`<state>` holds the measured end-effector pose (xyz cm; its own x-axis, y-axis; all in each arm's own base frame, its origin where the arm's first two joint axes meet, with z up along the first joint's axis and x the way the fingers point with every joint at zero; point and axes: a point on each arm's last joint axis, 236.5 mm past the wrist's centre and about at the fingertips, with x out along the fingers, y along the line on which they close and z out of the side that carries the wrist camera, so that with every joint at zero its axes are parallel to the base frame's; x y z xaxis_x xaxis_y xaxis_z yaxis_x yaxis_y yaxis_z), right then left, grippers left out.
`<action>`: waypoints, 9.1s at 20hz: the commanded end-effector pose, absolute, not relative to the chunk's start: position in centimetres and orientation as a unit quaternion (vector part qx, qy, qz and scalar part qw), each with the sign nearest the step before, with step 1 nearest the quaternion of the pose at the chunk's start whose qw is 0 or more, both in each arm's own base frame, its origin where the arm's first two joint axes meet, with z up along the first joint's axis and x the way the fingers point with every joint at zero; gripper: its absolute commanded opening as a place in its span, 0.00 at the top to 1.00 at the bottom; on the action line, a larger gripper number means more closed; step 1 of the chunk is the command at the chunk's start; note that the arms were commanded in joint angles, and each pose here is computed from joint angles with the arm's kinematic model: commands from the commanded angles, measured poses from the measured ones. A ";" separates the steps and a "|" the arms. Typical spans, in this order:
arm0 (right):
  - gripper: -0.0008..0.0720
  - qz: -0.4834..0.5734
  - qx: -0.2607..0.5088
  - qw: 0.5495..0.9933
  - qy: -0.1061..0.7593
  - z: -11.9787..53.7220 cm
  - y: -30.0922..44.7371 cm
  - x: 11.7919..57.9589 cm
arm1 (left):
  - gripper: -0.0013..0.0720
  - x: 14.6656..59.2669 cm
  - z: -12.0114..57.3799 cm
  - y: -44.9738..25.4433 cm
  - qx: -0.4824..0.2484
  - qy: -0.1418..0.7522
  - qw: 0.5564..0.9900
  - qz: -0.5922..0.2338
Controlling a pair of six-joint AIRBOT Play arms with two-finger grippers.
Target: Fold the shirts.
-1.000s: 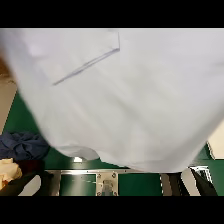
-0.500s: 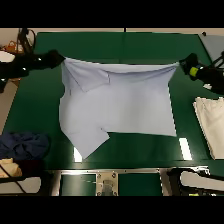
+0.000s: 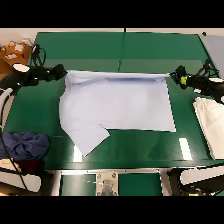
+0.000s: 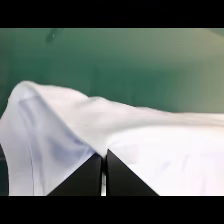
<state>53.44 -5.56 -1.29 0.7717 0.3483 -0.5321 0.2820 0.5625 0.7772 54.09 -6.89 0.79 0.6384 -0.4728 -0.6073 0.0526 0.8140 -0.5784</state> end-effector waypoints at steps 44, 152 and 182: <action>0.52 -0.073 0.489 0.668 0.557 -9.0 -0.5 22.2 | 0.45 18.6 -8.8 -9.0 -0.270 0.711 0.643 -0.092; 0.96 0.333 0.244 0.735 0.538 11.2 30.1 40.6 | 0.95 47.1 13.5 -12.1 0.000 0.555 0.816 -0.161; 0.23 0.266 0.289 0.651 0.649 -10.7 23.0 38.9 | 0.95 47.4 12.8 -7.9 0.024 0.552 0.819 -0.157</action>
